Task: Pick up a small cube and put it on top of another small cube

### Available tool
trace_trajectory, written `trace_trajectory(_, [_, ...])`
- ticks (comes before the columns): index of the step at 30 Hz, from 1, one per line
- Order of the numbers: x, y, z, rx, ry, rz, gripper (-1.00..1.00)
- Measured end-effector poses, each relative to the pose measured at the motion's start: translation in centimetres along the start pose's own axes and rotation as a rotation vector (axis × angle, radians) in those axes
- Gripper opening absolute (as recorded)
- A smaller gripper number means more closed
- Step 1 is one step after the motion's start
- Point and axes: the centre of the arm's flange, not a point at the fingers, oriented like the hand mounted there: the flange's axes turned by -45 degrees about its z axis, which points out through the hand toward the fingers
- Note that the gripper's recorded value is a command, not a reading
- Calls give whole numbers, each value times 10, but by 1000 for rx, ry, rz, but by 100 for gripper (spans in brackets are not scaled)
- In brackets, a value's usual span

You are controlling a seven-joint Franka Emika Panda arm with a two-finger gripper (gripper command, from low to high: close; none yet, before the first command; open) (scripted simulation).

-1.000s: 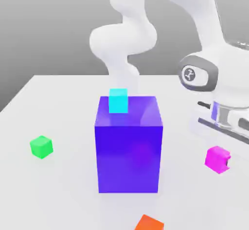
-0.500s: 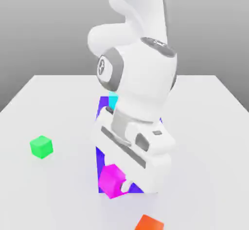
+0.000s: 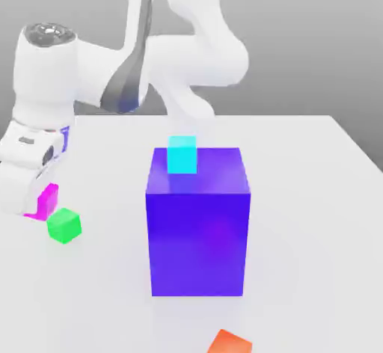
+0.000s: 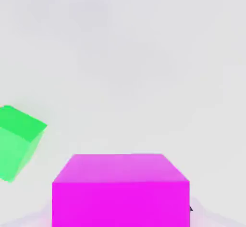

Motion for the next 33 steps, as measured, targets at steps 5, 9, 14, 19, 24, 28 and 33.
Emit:
trace_trajectory(5, [-32, -54, 19, 28, 102, 226, -100])
trace_trajectory(9, [-34, -81, 33, 34, 190, 357, -100])
trace_trajectory(14, [-31, -81, 45, 27, 211, 372, -100])
trace_trajectory(19, [-28, -79, 58, 24, 218, 374, -100])
trace_trajectory(24, [-25, -79, 71, 26, 219, 374, -100])
trace_trajectory(28, [-21, -79, 81, 28, 216, 368, -100])
trace_trajectory(33, [-20, -81, 94, 32, 207, 369, -100])
